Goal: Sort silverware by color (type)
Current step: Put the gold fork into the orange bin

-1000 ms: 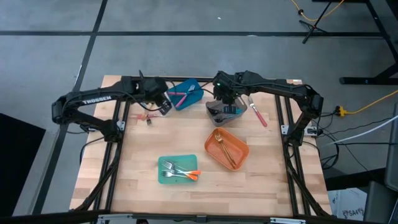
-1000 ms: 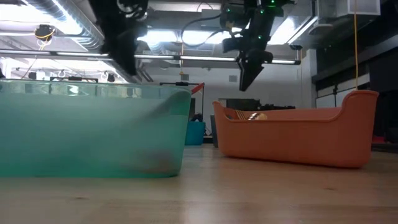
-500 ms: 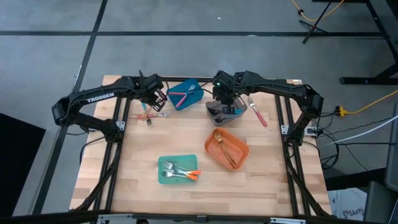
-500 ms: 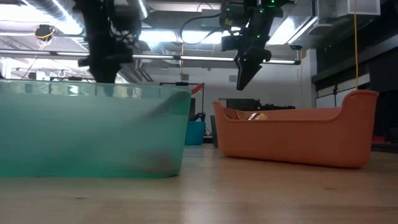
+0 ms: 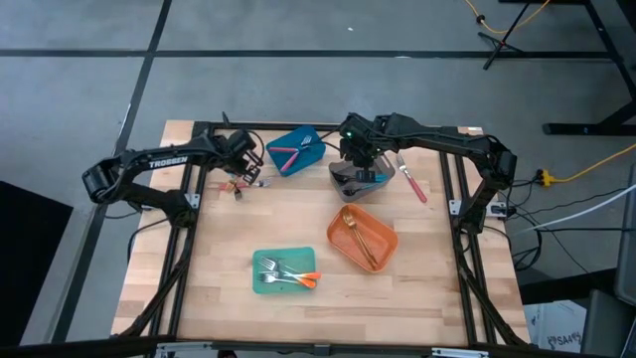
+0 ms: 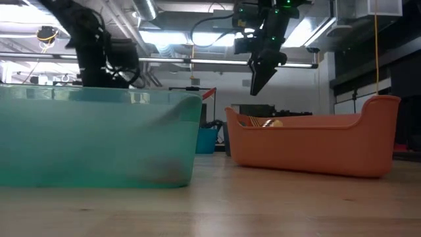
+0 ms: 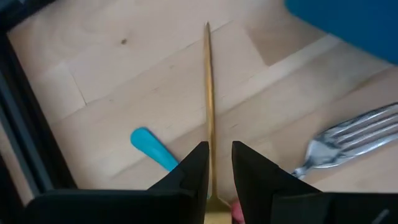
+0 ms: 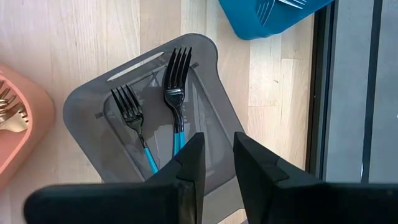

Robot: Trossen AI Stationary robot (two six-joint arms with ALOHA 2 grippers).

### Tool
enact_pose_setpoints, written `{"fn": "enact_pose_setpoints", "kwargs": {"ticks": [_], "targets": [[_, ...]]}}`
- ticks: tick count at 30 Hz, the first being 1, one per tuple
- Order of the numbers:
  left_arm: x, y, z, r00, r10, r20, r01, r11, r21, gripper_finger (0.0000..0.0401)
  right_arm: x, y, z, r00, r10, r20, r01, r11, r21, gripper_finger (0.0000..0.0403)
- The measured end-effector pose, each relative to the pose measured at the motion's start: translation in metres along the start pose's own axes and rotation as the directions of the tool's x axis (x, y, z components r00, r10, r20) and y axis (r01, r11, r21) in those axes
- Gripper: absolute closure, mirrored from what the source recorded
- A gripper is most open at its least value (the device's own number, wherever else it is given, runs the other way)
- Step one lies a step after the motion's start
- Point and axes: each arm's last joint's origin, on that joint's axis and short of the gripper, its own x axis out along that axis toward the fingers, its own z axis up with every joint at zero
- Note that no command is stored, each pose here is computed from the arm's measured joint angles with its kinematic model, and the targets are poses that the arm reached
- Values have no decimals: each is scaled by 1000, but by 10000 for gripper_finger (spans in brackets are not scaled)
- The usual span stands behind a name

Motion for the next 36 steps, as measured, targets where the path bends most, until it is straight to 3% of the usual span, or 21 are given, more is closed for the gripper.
{"fn": "enact_pose_setpoints", "kwargs": {"ticks": [13, 36], "targets": [[29, 6, -29, 1000, 11, -20, -11, 1000, -8, 337, 0, -1, 1, 1000, -7, 15, 7, 1000, 1, 330], [40, 8, -44, 999, 5, -38, -5, 1000, -5, 337, 0, -1, 2, 1000, -12, 26, 12, 1000, 3, 330]]}}
